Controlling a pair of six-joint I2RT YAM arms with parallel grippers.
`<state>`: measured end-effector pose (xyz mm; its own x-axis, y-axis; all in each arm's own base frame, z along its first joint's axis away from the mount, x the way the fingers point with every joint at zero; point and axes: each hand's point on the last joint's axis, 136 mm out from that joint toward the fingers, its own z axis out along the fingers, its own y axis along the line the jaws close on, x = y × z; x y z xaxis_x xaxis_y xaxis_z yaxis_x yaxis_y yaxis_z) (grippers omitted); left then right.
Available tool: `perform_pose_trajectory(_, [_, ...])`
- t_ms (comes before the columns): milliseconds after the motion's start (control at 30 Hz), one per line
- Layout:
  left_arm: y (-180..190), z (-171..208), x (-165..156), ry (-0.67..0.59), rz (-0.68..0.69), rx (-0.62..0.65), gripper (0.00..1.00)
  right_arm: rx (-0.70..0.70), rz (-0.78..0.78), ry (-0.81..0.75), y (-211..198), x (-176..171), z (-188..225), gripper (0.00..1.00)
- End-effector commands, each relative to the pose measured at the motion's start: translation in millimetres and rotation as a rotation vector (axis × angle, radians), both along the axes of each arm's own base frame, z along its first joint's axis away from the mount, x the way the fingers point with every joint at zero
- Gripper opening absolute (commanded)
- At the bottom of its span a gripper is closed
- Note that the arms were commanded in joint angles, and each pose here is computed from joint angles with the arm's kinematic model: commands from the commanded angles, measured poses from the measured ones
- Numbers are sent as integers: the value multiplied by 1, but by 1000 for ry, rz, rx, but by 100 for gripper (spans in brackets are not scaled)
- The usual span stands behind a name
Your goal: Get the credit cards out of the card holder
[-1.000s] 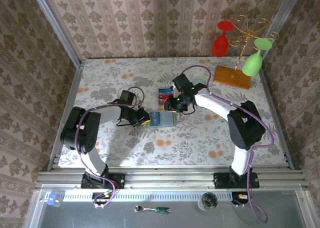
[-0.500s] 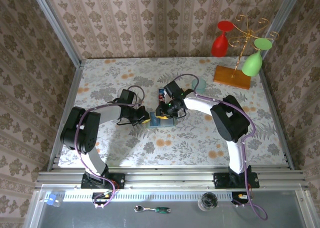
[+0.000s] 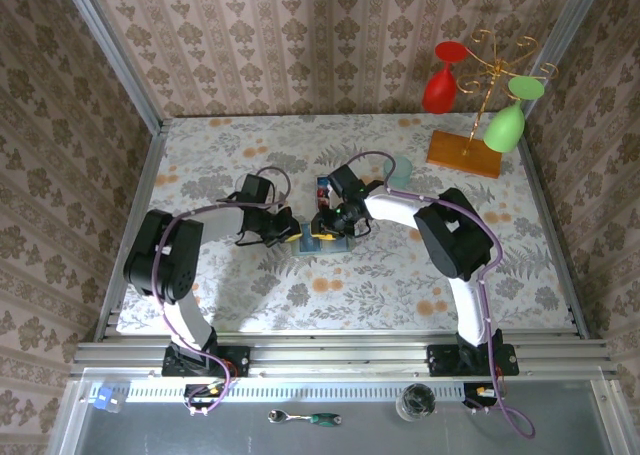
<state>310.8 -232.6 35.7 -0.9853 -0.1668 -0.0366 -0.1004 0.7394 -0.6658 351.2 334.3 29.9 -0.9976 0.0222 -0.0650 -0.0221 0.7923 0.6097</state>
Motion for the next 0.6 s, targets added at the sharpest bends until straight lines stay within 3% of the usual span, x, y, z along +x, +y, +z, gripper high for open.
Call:
perform_pose_trajectory(0, [3, -10, -2, 20, -13, 10, 0, 34, 8, -12, 10, 6, 8, 26])
perform_pose_trajectory(367, [10, -19, -11, 42, -11, 51, 0, 27, 12, 4, 10, 5, 2, 24])
perform_pose_trajectory(567, [9, -5, -7, 7, -4, 33, 2, -6, 5, 15, 5, 4, -3, 25])
